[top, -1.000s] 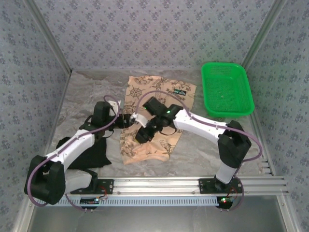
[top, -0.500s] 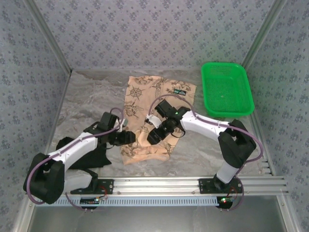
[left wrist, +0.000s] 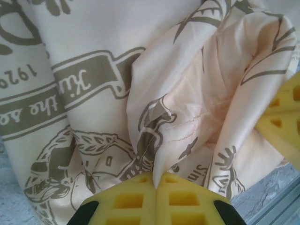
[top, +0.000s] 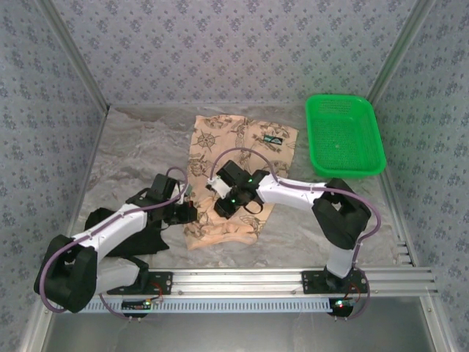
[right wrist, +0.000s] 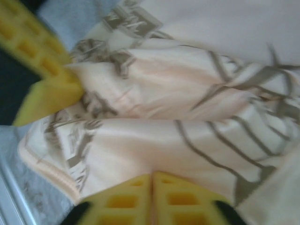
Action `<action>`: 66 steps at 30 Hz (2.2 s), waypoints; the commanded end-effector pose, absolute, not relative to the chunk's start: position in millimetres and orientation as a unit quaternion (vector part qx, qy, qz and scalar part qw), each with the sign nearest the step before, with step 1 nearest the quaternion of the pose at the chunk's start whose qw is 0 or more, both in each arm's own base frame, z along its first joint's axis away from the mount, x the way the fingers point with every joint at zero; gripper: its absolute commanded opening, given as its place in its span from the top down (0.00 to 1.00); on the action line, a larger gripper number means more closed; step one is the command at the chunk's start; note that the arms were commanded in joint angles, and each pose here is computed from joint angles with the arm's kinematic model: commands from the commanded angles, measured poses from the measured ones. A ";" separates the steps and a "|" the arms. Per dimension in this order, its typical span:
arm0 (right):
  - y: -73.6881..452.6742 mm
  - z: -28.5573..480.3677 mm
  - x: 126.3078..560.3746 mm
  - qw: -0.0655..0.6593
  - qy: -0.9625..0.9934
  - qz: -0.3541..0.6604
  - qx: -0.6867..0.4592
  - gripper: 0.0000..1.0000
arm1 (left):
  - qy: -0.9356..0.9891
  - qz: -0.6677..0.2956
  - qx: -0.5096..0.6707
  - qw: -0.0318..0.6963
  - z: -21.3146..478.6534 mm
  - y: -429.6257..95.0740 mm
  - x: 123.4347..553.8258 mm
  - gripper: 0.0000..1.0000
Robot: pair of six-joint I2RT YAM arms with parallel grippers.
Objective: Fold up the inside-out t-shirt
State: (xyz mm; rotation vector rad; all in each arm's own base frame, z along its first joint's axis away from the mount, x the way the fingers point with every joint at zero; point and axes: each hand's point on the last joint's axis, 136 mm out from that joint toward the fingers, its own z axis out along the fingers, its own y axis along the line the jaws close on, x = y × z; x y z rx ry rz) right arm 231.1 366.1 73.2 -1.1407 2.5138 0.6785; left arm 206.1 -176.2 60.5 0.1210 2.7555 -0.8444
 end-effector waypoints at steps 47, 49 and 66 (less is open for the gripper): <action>316.6 72.8 195.0 0.254 0.853 0.254 -0.380 0.55 | 0.893 -0.412 0.130 0.126 68.7 -227.1 187.6 0.96; 321.5 82.9 197.3 0.263 0.844 0.258 -0.389 0.54 | 0.896 -0.408 0.135 0.114 65.6 -229.2 185.6 0.96; 353.6 91.1 208.8 0.253 0.839 0.267 -0.401 0.45 | 0.897 -0.397 0.163 0.104 62.0 -238.2 182.3 0.95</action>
